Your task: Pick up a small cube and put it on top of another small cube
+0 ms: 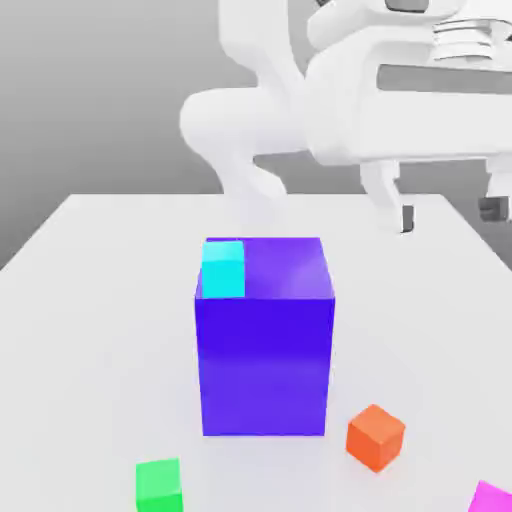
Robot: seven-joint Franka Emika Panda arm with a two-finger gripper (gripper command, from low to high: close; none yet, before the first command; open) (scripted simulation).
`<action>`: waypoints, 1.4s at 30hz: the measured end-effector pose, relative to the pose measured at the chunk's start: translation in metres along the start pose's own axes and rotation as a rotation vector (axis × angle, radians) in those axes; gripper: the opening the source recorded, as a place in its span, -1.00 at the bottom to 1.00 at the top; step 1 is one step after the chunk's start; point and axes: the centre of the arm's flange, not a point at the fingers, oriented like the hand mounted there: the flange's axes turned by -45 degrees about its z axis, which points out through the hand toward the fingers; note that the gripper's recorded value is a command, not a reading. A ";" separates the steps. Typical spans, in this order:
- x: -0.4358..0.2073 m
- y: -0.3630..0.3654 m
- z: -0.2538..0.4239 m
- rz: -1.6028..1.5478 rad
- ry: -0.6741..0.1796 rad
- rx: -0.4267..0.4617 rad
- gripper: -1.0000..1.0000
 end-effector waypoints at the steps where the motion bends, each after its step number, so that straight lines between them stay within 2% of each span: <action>1: 0.002 -0.009 0.017 -0.031 -0.020 0.011 0.00; 13: -0.024 -0.109 0.223 -0.354 -0.264 0.144 0.00; 17: -0.043 -0.123 0.284 -0.384 -0.285 0.157 0.00; 18: -0.047 -0.125 0.296 -0.385 -0.286 0.158 -1.00; 24: -0.050 -0.126 0.302 -0.385 -0.287 0.158 -1.00; 29: -0.035 -0.119 0.253 -0.388 -0.293 0.161 -1.00; 34: -0.052 -0.068 0.271 -0.524 -0.433 0.165 -1.00; 42: -0.087 0.035 0.289 -0.770 -0.712 0.199 -1.00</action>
